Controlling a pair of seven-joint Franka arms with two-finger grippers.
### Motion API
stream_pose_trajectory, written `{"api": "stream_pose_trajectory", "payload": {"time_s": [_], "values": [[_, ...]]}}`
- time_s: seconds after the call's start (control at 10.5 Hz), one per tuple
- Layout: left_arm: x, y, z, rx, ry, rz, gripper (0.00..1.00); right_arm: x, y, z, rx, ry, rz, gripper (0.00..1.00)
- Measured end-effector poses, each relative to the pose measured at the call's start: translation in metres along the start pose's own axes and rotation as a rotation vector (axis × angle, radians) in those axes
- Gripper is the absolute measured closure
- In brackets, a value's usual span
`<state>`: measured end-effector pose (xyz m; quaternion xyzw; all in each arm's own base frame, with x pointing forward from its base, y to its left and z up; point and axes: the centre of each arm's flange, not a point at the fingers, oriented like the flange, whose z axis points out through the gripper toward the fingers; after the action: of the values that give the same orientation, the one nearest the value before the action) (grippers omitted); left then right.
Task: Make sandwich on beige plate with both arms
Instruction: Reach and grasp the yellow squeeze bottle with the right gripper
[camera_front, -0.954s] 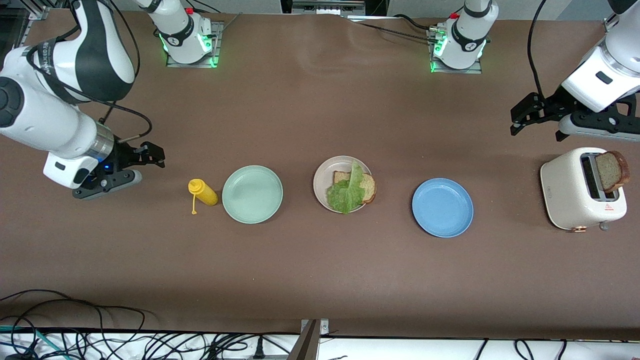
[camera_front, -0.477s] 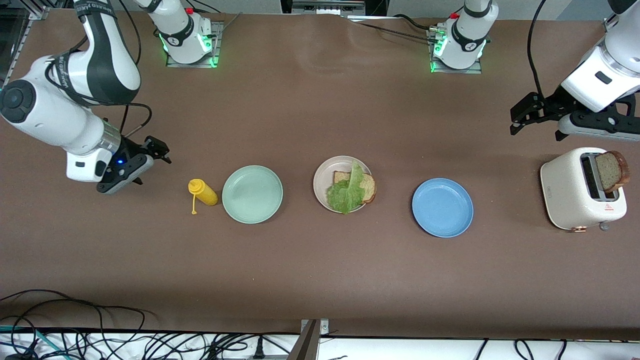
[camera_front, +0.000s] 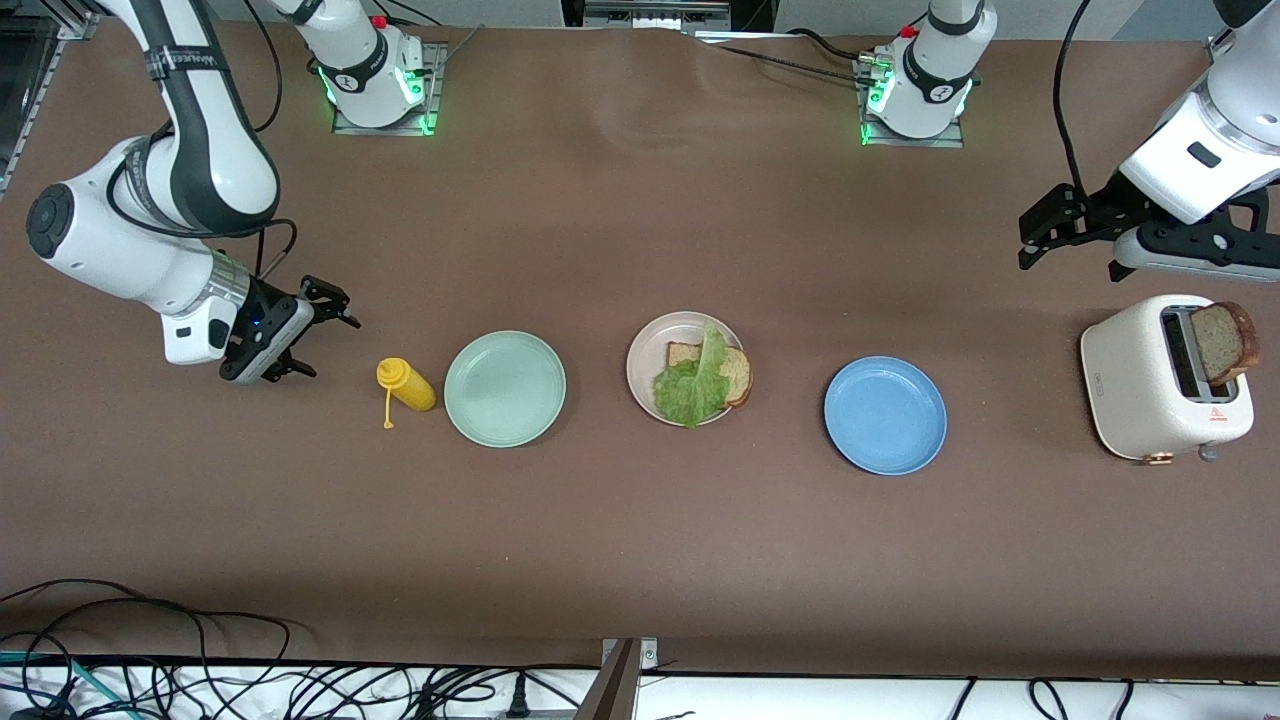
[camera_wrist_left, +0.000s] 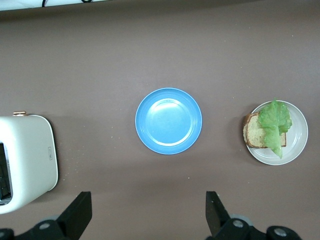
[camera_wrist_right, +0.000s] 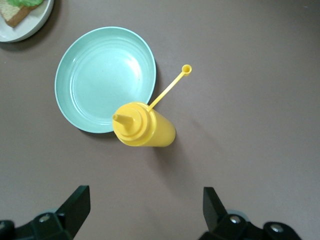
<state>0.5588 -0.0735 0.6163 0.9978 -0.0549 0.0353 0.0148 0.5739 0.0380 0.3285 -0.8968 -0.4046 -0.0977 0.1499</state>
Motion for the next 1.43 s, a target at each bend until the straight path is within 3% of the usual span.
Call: {"api": "stream_pose_trajectory", "payload": {"time_s": [0.29,0.67,1.43], "values": [[0.0,0.0,0.0,0.0,0.0,0.0,0.0,-0.022,0.018,0.043,0.063,0.117,-0.076,0.0],[0.0,0.001,0.0,0.0,-0.001,0.001,0.0,-0.059,0.037,0.098,0.11,0.233,-0.106,0.0],[-0.001,0.008,0.0,-0.001,-0.004,0.011,0.0,-0.051,0.04,0.121,0.122,0.285,-0.125,0.0]]}}
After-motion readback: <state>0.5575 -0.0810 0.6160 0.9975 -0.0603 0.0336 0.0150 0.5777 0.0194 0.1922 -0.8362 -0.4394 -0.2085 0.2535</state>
